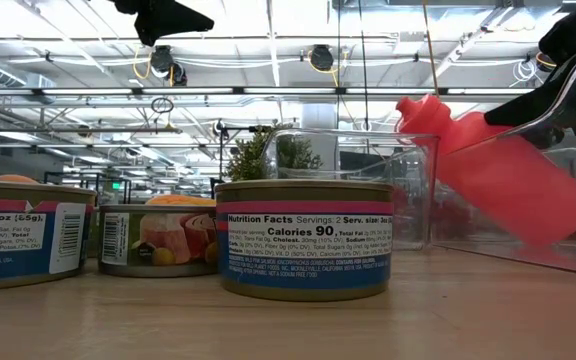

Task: Pick & Place Food Item
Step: Put the orange water bottle into the bottom transparent bin

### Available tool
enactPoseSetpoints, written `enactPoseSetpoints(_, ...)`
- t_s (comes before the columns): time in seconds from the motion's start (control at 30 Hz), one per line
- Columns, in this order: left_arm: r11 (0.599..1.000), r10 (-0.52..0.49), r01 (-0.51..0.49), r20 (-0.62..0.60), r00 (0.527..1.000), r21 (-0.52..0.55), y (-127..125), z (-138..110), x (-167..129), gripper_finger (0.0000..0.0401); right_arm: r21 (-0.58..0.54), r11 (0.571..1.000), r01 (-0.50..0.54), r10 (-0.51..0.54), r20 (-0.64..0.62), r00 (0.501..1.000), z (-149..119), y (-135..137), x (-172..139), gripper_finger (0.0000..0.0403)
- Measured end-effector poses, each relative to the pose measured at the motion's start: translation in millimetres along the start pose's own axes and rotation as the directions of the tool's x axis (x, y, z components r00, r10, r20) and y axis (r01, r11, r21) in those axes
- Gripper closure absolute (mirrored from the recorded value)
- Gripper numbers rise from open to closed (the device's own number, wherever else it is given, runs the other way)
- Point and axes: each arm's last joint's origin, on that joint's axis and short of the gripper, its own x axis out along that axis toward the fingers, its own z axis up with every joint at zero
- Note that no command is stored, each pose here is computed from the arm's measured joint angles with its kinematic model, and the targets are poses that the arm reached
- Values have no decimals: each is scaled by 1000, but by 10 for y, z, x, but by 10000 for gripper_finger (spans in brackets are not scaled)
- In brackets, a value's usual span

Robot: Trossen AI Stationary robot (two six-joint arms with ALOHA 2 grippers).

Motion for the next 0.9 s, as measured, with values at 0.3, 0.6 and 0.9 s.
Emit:
enactPoseSetpoints(0.3,1000,0,0,0,1000,-1,0,1,0,123,-55,998,-30,37,121,992,173,47,-12,113)
enactPoseSetpoints(0.6,1000,2,-2,2,1000,-1,0,4,-1,123,-207,978,4,30,165,986,620,247,120,77)
enactPoseSetpoints(0.9,1000,7,-7,0,1000,0,1,2,-1,123,-234,970,-60,-11,-288,958,914,399,506,86)
